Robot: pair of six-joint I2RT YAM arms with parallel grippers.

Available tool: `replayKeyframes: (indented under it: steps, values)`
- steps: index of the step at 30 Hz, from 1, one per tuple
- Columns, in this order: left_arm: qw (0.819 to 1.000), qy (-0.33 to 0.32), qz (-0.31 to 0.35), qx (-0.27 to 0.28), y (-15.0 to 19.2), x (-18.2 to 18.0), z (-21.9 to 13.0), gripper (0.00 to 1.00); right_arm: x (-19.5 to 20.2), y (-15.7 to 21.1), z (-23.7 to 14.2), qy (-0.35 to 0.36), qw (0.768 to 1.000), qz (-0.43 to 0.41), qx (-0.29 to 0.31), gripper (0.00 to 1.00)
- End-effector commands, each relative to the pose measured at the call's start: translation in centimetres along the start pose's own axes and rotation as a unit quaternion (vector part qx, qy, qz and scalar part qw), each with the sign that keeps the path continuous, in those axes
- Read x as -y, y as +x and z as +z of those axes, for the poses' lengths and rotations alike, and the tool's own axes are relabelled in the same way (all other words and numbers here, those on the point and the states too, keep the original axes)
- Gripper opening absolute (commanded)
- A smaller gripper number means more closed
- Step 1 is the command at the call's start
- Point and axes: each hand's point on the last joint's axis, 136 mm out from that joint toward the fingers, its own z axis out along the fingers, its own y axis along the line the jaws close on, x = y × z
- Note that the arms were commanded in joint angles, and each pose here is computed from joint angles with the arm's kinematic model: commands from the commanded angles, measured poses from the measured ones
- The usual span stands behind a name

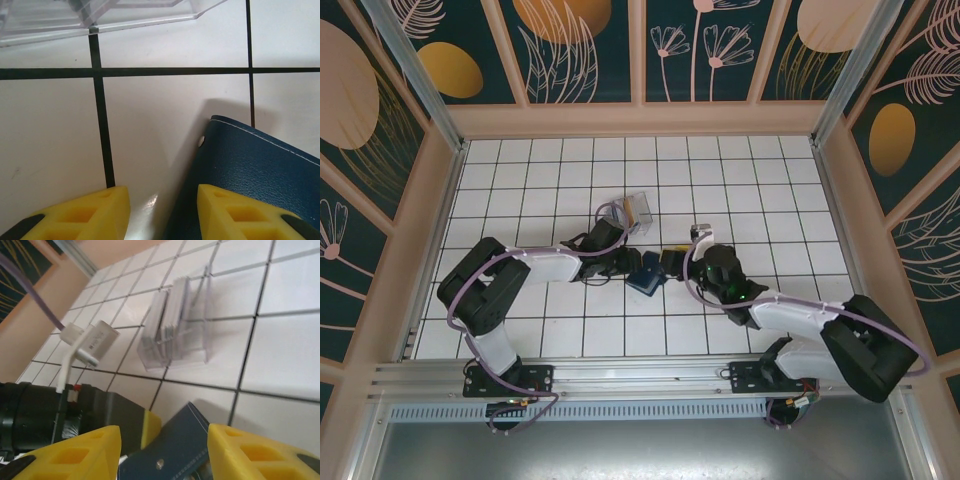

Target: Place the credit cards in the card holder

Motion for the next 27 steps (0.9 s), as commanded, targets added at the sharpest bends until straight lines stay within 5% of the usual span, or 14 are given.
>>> replayKeyframes:
  steps: [1, 7, 15, 21, 27]
  values:
    - [0.996, -0.011, 0.014, -0.082, 5.2, -1.2, 2.4, 0.43, 2.3, 4.7, -1.1, 0.034, 0.995, 0.029, -0.092, 0.54]
    - [0.996, -0.012, 0.031, -0.080, 4.8, -1.0, 1.8, 0.47, 2.2, 7.0, -0.2, 0.004, 0.983, -0.113, -0.146, 0.49]
    - [0.995, 0.017, 0.015, -0.093, 5.3, -1.0, 1.5, 0.51, 3.0, 8.6, 2.9, 0.016, 0.966, -0.154, -0.206, 0.48]
    - [0.996, 0.002, 0.021, -0.089, 5.2, -1.6, 1.5, 0.51, 2.6, 8.0, 4.1, 0.025, 0.965, -0.174, -0.194, 0.47]
    - [0.996, -0.013, 0.004, -0.087, 5.5, -2.4, 1.8, 0.51, 3.1, 7.6, 4.2, 0.058, 0.963, -0.199, -0.174, 0.26]
